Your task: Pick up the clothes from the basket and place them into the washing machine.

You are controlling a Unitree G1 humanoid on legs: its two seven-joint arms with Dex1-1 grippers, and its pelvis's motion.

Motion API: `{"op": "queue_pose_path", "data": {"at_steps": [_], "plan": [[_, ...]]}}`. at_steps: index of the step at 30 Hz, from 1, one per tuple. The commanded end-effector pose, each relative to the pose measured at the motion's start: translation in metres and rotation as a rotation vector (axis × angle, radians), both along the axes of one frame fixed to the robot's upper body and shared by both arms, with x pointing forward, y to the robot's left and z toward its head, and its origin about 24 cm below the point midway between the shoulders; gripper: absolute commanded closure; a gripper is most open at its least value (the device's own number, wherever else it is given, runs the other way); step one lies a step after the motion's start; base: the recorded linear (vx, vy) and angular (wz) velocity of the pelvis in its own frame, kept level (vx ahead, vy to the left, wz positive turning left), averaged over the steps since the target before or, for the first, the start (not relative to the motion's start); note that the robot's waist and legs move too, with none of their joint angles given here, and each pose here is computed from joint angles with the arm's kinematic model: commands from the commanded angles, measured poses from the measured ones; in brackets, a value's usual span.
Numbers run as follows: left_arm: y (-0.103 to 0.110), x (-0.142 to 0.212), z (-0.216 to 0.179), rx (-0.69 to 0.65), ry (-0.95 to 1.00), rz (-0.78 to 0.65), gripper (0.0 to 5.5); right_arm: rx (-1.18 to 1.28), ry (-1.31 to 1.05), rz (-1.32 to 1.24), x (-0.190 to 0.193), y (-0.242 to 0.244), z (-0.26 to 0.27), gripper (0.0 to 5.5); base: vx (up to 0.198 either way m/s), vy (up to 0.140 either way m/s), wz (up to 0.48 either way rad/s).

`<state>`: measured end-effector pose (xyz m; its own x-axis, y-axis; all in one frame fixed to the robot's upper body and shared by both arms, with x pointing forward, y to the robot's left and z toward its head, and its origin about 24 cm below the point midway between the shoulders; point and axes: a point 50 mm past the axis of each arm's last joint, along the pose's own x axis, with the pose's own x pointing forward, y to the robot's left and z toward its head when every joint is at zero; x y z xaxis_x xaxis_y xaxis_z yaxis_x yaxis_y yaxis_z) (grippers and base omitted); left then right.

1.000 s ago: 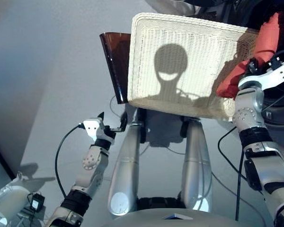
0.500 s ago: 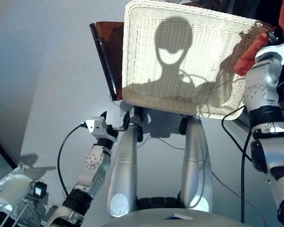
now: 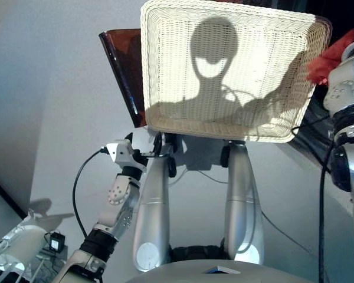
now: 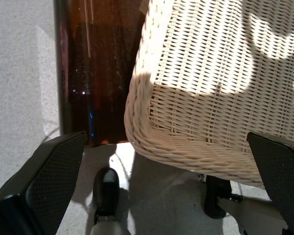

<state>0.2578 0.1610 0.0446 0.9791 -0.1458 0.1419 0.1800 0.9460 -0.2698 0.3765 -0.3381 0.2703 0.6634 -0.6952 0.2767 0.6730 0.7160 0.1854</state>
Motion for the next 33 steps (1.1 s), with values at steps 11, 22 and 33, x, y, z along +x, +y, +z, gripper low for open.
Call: {"op": "queue_pose_path", "data": {"at_steps": [11,22,33], "plan": [[0.006,-0.026,0.000,-0.011,-0.024,-0.016,0.00,-0.622,0.691,-0.480,-0.081,-0.106,0.018,5.50,0.000,0.000,0.000],[0.007,-0.028,0.003,-0.029,-0.038,-0.013,0.00,-0.599,0.765,-0.542,-0.104,-0.125,0.018,5.50,0.000,0.000,0.000],[0.008,-0.023,0.001,0.002,-0.015,0.009,0.00,0.006,0.055,-0.454,-0.114,-0.126,0.047,5.50,0.000,0.000,0.000]]}}
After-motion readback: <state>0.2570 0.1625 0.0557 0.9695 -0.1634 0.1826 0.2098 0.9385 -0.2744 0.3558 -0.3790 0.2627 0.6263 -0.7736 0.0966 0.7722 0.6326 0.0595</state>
